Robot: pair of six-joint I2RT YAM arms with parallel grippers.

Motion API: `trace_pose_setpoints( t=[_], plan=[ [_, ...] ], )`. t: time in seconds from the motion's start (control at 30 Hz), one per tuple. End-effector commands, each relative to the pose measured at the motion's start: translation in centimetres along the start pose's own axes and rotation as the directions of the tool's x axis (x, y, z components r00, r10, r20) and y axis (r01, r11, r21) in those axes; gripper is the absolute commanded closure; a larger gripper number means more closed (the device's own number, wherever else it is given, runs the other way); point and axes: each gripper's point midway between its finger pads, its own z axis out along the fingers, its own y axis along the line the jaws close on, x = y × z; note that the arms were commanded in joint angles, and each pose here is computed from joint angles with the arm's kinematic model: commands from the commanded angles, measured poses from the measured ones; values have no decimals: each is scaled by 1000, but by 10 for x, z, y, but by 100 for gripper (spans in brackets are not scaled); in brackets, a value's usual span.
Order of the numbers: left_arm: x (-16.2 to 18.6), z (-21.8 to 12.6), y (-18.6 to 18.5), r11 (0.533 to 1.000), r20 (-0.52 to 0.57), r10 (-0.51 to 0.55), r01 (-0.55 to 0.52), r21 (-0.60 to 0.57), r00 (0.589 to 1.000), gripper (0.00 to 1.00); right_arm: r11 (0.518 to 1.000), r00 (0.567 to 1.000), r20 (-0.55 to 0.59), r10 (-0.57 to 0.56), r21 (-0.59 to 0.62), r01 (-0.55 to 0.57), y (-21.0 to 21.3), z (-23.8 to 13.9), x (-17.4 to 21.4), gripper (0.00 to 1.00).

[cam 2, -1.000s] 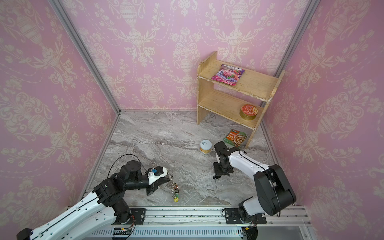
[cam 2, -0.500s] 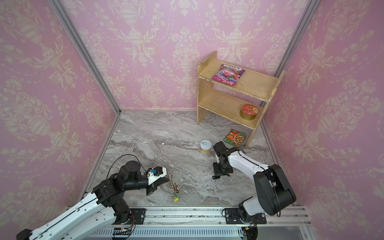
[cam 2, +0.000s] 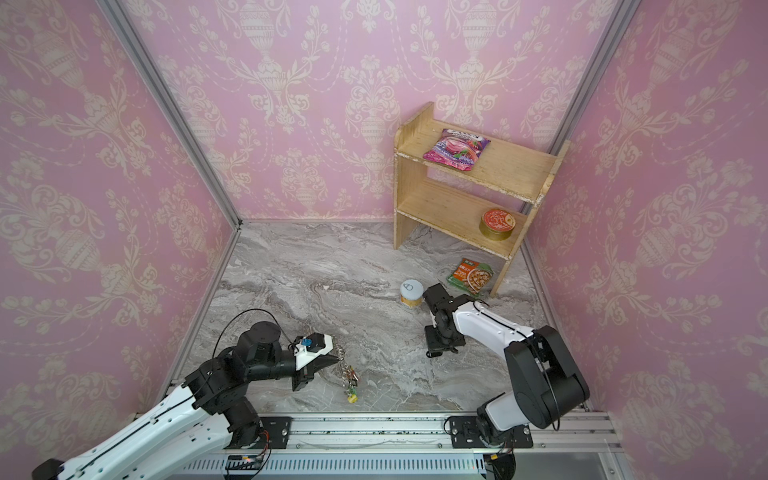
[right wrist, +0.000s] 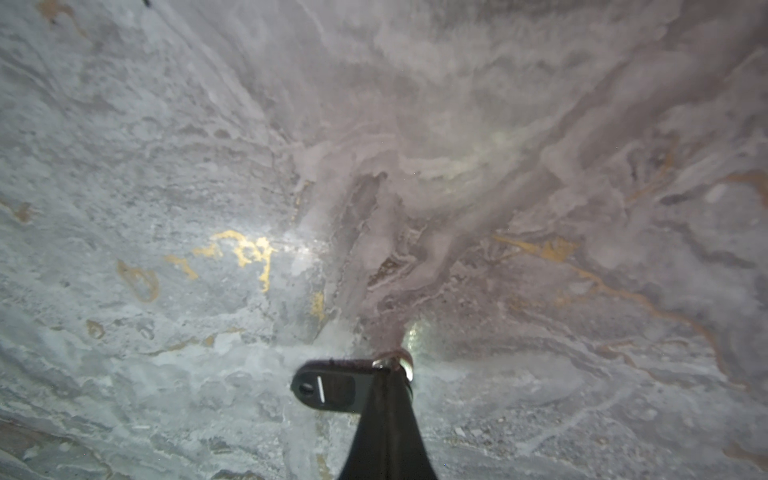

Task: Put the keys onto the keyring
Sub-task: 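Close the right gripper on the black-tagged key's metal ring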

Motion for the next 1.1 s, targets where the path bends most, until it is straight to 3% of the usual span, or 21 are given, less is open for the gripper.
trace_pose_setpoints(
  t=[0.0, 0.33, 0.43, 0.7, 0.9, 1.07],
  plan=[
    [-21, -8, 2, 999, 51, 39, -38, -23, 998, 100, 1000, 1000, 4, 14, 26, -14, -5, -4, 3, 100],
    [-21, -8, 2, 999, 51, 36, -35, -24, 998, 100, 998, 999, -3, 45, 52, -45, -12, -5, 6, 99],
    [-21, -8, 2, 999, 53, 39, -38, -22, 998, 100, 996, 998, -8, 58, 68, -57, -15, -3, 8, 88],
    [-21, -8, 2, 999, 55, 36, -35, -23, 998, 100, 994, 998, -1, 67, 83, -66, -19, -5, 8, 87],
    [-20, -7, 2, 999, 51, 34, -33, -20, 998, 100, 994, 998, -7, 61, 90, -60, -18, -4, 8, 78],
    [-21, -8, 2, 999, 53, 33, -32, -22, 998, 100, 993, 999, -13, 46, 113, -44, -17, -2, 8, 76]
  ],
)
